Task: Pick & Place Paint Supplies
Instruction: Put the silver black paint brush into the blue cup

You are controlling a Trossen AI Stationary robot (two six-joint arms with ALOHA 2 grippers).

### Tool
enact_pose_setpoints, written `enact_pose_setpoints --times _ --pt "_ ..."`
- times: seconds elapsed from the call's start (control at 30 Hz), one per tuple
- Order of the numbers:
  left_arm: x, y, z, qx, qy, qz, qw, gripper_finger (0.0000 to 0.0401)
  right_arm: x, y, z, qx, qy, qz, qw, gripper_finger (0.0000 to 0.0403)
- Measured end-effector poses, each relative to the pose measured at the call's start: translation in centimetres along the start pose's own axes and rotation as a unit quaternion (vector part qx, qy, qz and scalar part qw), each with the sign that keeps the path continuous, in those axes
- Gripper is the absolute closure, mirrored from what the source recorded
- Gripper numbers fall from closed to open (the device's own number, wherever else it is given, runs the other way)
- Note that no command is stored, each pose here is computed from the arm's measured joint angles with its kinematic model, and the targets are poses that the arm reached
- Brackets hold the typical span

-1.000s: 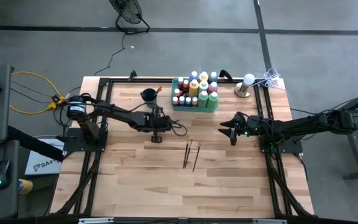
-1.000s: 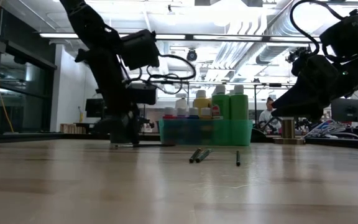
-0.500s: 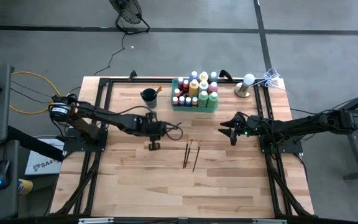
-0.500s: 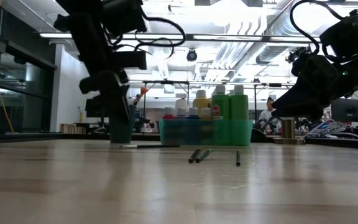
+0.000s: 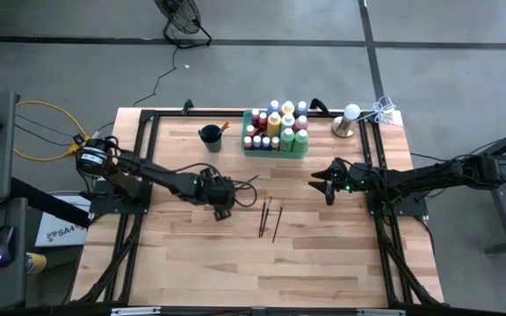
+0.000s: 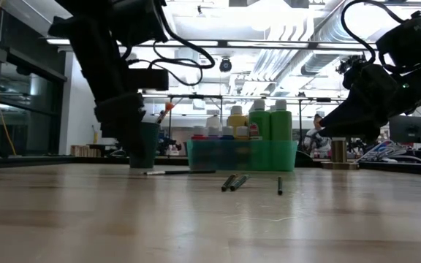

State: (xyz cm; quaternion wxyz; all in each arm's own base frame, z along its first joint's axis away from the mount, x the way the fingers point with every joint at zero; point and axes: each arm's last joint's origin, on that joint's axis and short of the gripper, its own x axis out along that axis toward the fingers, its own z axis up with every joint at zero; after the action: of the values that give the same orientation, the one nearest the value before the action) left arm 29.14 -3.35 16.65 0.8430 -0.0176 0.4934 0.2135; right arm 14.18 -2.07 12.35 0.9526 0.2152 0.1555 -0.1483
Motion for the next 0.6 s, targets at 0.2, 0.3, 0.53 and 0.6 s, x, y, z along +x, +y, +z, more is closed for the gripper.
enact_pose_setpoints --times 0.2,0.3,0.53,0.6 --pt "-0.01 -0.09 0.11 -0.012 -0.010 0.006 1.000 0.0194 0.00 0.00 0.00 0.000 0.000 0.000 1.000 0.0217" --pt "0.23 -0.19 0.05 -0.009 -0.006 0.005 1.000 0.0194 0.00 0.01 0.01 0.000 0.000 0.000 1.000 0.0217" --pt "0.22 -0.36 0.24 -0.013 -0.011 -0.012 1.000 0.0194 0.00 0.01 0.01 0.000 0.000 0.000 1.000 0.0217" --pt "0.22 -0.33 0.17 -0.011 -0.008 -0.011 1.000 0.0194 0.00 0.00 0.01 0.000 0.000 0.000 1.000 0.0218"
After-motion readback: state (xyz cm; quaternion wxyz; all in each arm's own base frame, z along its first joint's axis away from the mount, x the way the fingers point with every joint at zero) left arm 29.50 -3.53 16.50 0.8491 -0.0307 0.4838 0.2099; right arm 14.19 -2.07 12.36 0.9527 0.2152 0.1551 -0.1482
